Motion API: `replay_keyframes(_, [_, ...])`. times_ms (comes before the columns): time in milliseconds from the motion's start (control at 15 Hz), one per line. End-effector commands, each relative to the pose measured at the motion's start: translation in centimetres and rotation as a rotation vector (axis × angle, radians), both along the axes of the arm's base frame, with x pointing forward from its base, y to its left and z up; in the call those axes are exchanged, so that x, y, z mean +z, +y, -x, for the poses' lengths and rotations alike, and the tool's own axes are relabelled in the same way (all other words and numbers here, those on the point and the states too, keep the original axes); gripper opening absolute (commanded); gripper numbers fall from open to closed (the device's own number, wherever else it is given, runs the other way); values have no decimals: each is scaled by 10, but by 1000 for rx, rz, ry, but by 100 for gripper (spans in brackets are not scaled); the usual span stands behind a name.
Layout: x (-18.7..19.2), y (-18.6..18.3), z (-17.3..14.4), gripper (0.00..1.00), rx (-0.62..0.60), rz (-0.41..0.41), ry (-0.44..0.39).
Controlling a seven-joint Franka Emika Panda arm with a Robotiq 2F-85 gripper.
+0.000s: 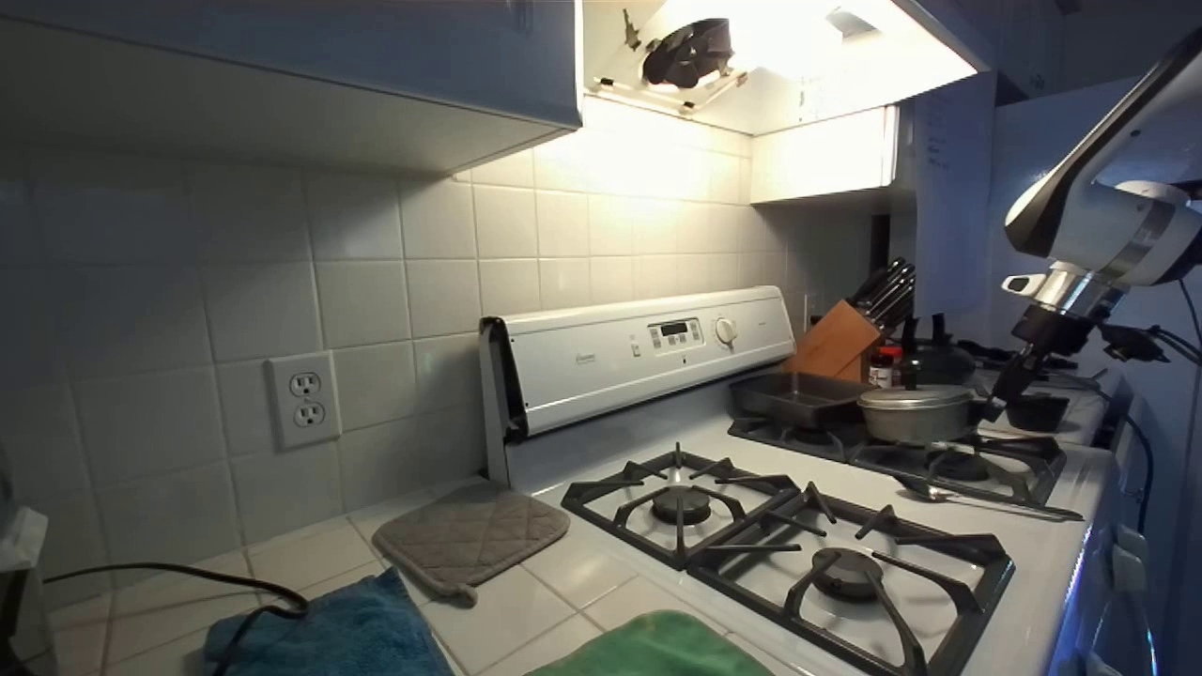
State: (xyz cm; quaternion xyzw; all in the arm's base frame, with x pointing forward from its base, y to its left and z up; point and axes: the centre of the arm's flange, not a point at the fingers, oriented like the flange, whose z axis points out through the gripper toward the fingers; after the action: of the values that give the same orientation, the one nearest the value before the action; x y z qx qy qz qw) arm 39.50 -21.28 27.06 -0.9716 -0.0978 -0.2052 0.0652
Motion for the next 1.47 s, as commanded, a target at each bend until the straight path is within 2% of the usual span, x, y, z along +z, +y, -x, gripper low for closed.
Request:
replay_keyframes(0, [12,4,9,7,21,-9,-21])
replay_keyframes(667, [-1,-13,2,7,62,33,36])
replay_keyframes(1333, [8,-36,-5,7,46,71,-10])
replay_keyframes(1400, [9,-37,-5,11,46,71,-8])
